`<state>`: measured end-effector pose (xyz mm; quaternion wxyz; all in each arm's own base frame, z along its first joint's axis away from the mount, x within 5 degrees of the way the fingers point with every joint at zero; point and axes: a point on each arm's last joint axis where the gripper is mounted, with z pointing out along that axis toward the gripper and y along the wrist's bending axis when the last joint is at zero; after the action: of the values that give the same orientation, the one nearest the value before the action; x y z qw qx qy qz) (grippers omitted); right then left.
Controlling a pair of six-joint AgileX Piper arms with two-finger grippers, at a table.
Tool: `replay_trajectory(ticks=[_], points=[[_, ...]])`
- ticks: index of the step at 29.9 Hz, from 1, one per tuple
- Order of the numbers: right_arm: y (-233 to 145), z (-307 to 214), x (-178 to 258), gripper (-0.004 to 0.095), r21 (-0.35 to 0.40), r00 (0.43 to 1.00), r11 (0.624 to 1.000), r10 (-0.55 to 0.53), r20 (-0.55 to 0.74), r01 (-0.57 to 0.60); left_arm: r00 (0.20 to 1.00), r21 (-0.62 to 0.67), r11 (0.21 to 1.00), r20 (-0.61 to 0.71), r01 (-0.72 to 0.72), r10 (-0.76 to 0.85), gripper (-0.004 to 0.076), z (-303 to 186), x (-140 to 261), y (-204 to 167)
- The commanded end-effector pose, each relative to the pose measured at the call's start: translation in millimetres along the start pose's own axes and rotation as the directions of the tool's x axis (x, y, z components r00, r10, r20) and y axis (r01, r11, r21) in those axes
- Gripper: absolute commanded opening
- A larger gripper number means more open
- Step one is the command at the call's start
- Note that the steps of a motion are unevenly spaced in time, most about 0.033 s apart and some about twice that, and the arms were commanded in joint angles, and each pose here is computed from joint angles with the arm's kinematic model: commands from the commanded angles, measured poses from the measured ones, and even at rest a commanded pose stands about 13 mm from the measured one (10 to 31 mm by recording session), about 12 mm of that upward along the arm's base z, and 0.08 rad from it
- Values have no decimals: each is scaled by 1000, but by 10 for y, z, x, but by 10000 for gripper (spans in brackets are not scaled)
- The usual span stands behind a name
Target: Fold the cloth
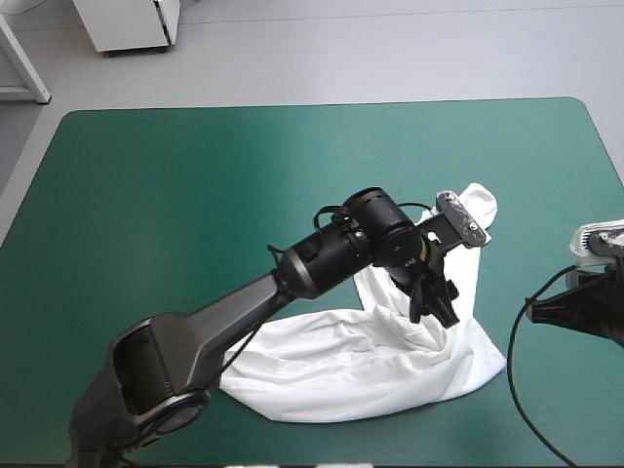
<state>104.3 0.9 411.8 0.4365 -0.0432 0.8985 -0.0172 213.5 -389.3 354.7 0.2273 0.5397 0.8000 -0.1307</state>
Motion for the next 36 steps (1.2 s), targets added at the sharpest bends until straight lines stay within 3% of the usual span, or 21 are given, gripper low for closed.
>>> replay_trajectory(ticks=[1,8,11,14,17,20,24,33,36], points=[[-7,-57,-115,-17,6,996,1000,-10,86,10,994,-99,995,113,25,-13,465,-786,47,56],[-5,-54,-84,-17,3,999,1000,-10,52,10,990,-152,981,85,124,-112,465,-1231,578,256],[-5,-54,-85,-17,3,999,1000,-10,53,10,986,-231,959,59,166,-157,447,-1383,902,341],[-5,-55,-91,-17,4,998,1000,-10,60,10,956,-291,911,76,294,-284,423,-1533,1219,417],[-5,-55,-89,-17,4,998,1000,-10,58,10,902,-265,862,103,432,-420,424,-1633,1459,458],[1,-54,-84,-17,-3,999,1000,-3,52,3,883,-278,839,97,468,-460,411,-1679,1675,493],[1,-54,-82,-17,-4,999,1000,5,50,-5,868,-308,820,41,483,-496,371,-1584,1962,492],[8,-54,-69,-17,-13,999,999,34,35,-33,780,-390,781,-207,487,-590,372,-978,2566,440],[8,-54,-66,-17,-13,999,999,40,32,-39,742,-398,748,-209,531,-637,372,-855,2710,501]])
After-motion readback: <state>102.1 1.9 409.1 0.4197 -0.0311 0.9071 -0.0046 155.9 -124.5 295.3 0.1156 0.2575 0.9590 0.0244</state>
